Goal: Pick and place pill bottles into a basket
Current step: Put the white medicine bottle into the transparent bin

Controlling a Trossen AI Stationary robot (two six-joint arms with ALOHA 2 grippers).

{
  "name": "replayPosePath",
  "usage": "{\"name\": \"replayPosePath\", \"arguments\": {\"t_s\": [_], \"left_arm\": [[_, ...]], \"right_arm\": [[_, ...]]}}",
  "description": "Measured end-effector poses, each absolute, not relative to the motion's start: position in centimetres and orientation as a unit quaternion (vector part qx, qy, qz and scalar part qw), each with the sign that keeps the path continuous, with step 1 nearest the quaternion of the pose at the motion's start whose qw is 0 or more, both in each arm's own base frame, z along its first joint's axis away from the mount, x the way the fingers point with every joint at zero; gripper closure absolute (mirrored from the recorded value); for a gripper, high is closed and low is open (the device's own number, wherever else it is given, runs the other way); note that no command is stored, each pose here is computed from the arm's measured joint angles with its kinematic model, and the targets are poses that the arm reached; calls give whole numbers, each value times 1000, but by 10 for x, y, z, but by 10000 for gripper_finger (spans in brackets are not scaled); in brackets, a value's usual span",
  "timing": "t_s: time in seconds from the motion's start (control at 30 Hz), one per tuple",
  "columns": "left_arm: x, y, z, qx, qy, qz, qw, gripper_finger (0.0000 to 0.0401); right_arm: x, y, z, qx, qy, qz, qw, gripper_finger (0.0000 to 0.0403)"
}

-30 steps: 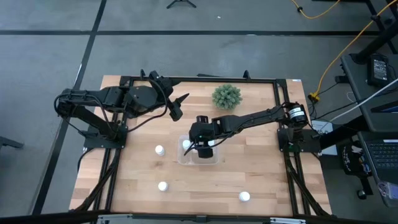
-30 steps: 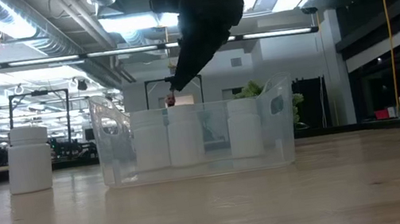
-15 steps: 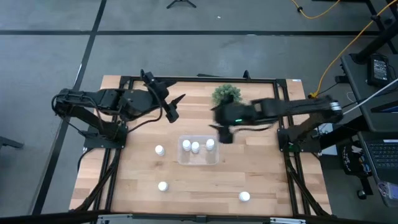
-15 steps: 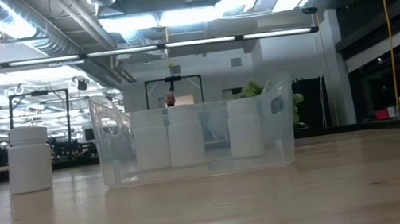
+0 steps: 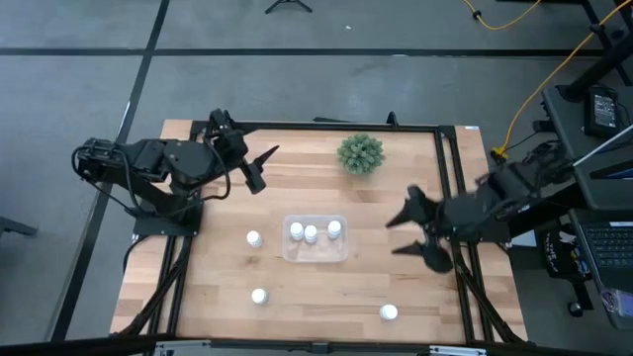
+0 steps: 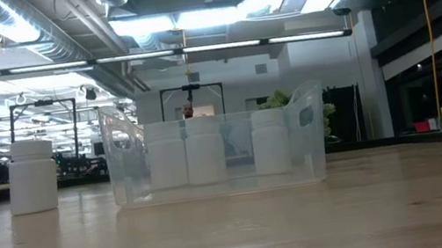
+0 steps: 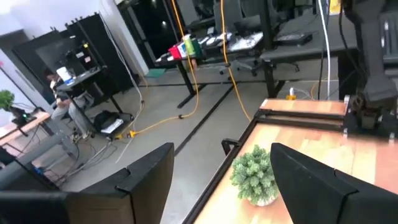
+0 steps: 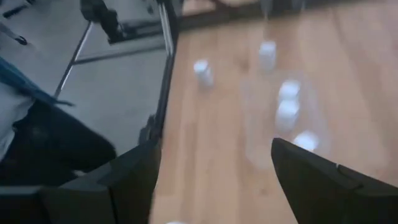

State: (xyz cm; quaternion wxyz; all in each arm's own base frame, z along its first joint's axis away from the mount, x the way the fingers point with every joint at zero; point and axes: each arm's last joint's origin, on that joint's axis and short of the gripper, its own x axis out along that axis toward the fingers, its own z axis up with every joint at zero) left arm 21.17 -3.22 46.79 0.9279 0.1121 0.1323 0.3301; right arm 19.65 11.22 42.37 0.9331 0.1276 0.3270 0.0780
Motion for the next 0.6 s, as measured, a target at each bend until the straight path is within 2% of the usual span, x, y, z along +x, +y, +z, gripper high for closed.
{"name": "replayPosePath", "arguments": {"t_s": [0.23,0.37,0.5,0.6], "left_arm": [[211,-34,468,130,143,291,937,142],[212,-35,467,135,148,263,944,142],[212,-35,466,135,151,251,947,142],[212,-35,466,124,148,252,948,142]], "right_arm": [[205,163,386,203,431,22,879,98],[213,187,354,229,498,-54,835,98],[218,203,326,282,554,-142,770,98],[220,215,313,313,573,-175,737,98]]}}
